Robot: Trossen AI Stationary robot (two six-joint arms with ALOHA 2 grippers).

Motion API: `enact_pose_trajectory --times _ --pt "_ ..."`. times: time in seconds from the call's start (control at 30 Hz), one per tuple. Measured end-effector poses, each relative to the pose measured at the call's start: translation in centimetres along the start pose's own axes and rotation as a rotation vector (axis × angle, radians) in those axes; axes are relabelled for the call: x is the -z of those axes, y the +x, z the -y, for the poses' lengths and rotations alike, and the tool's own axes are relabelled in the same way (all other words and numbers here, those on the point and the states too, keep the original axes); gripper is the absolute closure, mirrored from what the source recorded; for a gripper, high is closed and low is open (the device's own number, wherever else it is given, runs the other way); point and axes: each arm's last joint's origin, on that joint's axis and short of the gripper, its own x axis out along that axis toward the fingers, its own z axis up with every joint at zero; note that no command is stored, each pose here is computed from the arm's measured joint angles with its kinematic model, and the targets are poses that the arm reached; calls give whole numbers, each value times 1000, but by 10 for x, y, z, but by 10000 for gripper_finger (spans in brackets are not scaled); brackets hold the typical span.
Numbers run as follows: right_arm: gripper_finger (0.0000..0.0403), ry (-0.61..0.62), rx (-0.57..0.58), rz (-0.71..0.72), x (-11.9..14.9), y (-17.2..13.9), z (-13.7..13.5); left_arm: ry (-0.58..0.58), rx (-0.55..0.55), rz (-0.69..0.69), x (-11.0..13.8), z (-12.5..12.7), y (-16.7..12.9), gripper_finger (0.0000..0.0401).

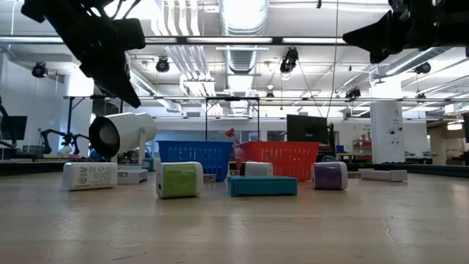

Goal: Pick & Place Office items
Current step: Put the white digital clock into the blue bin

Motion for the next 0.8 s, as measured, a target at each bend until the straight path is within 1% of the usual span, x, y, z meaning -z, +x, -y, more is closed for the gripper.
enact_pose_trajectory --times 0.13,0.23,0.33,0.43,0.5,0.63,0.7,0.8 --pt "394 -11 0 -1 0 0 0 -33 28 1 2 8 -1 392" --pt "394 -18 0 -1 0 0 0 -35 66 13 4 20 -1 391" --pt "394 -6 0 -1 0 0 0 -36 100 -12 8 35 1 395" --pt "394 30 -1 -1 0 0 0 -66 84 -17 7 47 2 398" --pt "394 31 -1 -4 1 0 0 -85 68 -17 5 54 4 393" --pt "394 27 -4 -43 4 0 0 -115 39 -54 1 63 10 365" --pt "394 16 -5 -54 5 0 0 -127 22 -78 -2 66 13 344" --pt "394 10 -5 -53 5 0 0 -137 30 -109 -4 72 20 306"
